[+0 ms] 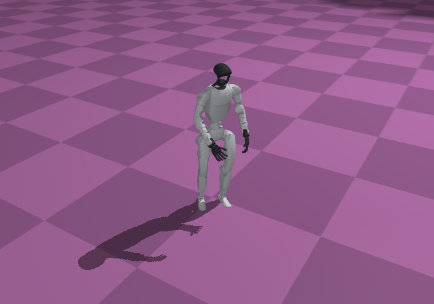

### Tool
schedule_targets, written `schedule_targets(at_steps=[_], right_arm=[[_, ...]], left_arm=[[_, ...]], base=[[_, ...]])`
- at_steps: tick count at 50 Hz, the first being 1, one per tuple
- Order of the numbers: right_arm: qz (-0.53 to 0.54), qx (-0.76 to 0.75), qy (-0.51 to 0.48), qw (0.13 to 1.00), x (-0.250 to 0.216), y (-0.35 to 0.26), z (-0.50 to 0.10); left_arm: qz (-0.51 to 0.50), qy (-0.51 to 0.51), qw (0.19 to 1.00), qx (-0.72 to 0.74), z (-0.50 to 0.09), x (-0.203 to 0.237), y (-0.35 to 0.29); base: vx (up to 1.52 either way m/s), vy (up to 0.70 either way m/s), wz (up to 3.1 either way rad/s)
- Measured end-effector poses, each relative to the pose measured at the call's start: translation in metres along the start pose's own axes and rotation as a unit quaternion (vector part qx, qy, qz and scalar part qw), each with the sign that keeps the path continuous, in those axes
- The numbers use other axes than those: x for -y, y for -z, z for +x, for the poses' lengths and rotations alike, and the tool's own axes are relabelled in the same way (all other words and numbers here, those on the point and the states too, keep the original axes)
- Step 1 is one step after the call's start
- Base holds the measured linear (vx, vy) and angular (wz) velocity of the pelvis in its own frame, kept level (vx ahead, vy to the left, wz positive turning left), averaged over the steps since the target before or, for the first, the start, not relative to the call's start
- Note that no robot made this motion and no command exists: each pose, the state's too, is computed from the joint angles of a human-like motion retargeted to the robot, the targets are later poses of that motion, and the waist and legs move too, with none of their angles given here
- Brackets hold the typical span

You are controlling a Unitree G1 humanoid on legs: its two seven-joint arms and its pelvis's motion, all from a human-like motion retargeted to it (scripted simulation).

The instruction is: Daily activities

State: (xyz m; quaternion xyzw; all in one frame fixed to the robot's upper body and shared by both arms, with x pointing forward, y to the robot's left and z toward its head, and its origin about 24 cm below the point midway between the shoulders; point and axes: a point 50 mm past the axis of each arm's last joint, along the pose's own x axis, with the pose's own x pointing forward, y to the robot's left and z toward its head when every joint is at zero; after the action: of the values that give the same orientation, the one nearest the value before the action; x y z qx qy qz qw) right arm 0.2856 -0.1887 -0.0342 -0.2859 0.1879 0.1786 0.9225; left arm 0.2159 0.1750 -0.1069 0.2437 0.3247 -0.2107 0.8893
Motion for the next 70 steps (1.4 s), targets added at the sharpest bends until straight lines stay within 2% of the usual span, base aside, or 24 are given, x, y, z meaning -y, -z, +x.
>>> schedule_targets(at_steps=[5,13,45,50,53,57,60,62,67,70], right_arm=[[0.019,-0.166,-0.034,0.985,-0.036,0.074,-0.022],[0.047,-0.259,-0.031,0.964,-0.046,0.119,-0.053],[0.002,-0.229,-0.043,0.972,-0.045,0.112,-0.054],[-0.002,-0.23,-0.028,0.973,-0.046,0.115,-0.057],[-0.002,-0.236,-0.014,0.972,-0.047,0.118,-0.06],[-0.005,-0.249,-0.007,0.969,-0.052,0.124,-0.065],[-0.007,-0.261,-0.014,0.965,-0.058,0.128,-0.069],[-0.008,-0.265,-0.024,0.964,-0.063,0.129,-0.07],[-0.004,-0.256,-0.046,0.966,-0.068,0.125,-0.067],[0.001,-0.242,-0.048,0.969,-0.064,0.119,-0.063]], left_arm=[[0.018,0.004,0.998,-0.062,-0.007,0.002,0.028],[0.015,-0.019,0.997,-0.077,-0.012,-0.009,0.036],[0.018,-0.028,0.993,-0.116,-0.018,-0.012,0.052],[0.013,-0.077,0.996,-0.042,-0.01,-0.025,0.021],[0.007,-0.162,0.985,0.066,-0.011,-0.055,-0.024],[-0.011,-0.319,0.904,0.284,-0.045,-0.112,-0.119],[-0.02,-0.422,0.771,0.476,-0.109,-0.147,-0.203],[-0.017,-0.46,0.658,0.596,-0.164,-0.155,-0.254],[0.005,-0.447,0.38,0.81,-0.293,-0.123,-0.34],[0.02,-0.402,0.266,0.876,-0.346,-0.091,-0.366]], base=[[0.02,-0.05,0.18],[0.0,-0.04,0.1],[0.0,0.0,0.0],[0.0,0.0,0.0],[0.0,0.0,0.0],[0.01,0.0,0.04],[0.01,0.01,0.12],[0.0,0.0,0.0],[0.0,0.0,0.0],[0.0,0.0,0.0]])
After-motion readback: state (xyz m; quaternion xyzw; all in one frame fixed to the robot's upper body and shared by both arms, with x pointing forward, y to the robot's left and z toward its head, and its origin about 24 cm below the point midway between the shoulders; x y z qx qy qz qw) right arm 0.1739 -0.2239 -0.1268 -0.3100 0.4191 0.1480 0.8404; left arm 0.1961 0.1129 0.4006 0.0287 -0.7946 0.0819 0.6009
